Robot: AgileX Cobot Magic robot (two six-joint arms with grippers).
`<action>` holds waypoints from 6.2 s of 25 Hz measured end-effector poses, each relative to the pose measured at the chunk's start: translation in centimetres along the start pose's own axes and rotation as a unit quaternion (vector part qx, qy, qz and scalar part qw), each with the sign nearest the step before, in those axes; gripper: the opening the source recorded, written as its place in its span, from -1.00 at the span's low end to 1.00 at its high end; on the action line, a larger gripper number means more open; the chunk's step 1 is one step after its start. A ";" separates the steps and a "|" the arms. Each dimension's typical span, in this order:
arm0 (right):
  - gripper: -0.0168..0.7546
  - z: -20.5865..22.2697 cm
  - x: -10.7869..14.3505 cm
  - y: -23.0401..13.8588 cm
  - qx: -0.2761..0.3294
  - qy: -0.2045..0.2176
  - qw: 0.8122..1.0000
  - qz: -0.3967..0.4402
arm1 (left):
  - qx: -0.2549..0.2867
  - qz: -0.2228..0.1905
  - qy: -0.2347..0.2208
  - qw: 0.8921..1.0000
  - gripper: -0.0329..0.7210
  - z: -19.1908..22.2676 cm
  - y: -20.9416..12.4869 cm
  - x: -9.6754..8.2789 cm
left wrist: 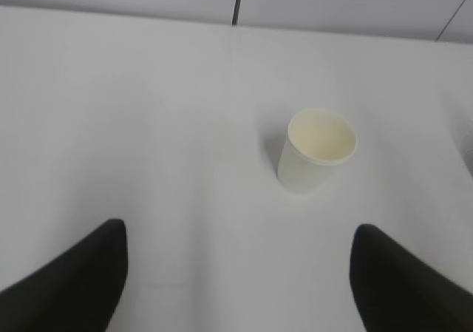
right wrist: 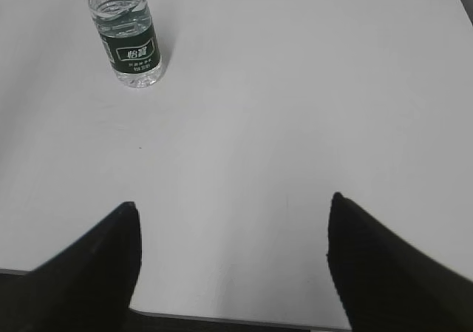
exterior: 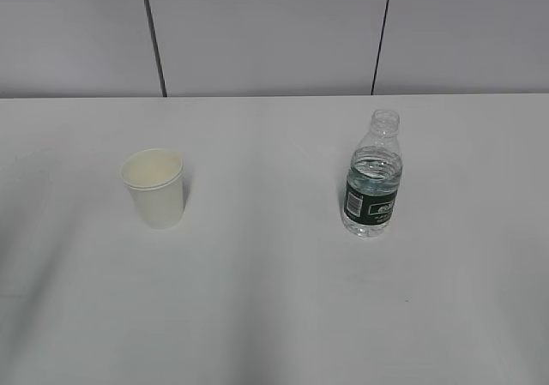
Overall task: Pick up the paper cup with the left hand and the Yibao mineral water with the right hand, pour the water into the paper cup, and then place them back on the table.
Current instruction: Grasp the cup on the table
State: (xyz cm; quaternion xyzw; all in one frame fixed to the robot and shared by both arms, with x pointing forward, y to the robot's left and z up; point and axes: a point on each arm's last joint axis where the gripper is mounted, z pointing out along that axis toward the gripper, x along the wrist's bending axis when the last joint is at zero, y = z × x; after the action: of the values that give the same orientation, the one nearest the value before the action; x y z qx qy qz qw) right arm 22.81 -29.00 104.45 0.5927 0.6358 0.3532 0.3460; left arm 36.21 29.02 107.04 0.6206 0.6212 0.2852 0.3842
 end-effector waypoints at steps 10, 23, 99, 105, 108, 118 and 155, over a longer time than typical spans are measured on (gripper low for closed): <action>0.54 0.0 0.0 0.0 0.000 0.000 1.000 0.000 | 0.162 -0.012 -0.002 0.987 0.57 4.3 -0.1 0.3; 0.54 0.0 0.0 0.0 0.000 0.000 1.000 0.000 | 0.347 -0.011 -0.024 0.937 0.54 9.3 2.5 -0.1; 0.54 0.0 0.0 0.0 0.000 0.000 1.000 0.000 | 0.035 0.100 -0.073 0.992 0.54 20.9 -7.3 -8.6; 0.54 0.0 0.0 0.0 0.000 0.000 1.000 0.000 | 0.026 0.100 -0.072 0.992 0.53 21.0 -7.2 -8.6; 0.54 0.0 0.0 0.0 0.000 0.000 1.000 0.000 | 0.018 0.099 -0.071 0.992 0.52 21.0 -7.1 -8.6; 0.54 0.0 0.0 0.0 0.000 0.000 1.000 0.000 | -0.022 0.102 -0.062 0.993 0.71 22.0 -7.2 -8.5; 0.54 0.0 0.0 0.0 0.000 0.000 1.000 0.000 | -0.115 0.104 -0.074 0.985 0.63 26.4 -11.0 -8.4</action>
State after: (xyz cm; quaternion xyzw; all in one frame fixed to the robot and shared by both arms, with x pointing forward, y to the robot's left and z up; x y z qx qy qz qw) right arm 22.81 -29.00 104.45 0.5927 0.6357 0.3533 0.3461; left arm 51.50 16.70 84.65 0.6533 0.4860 0.3462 0.4659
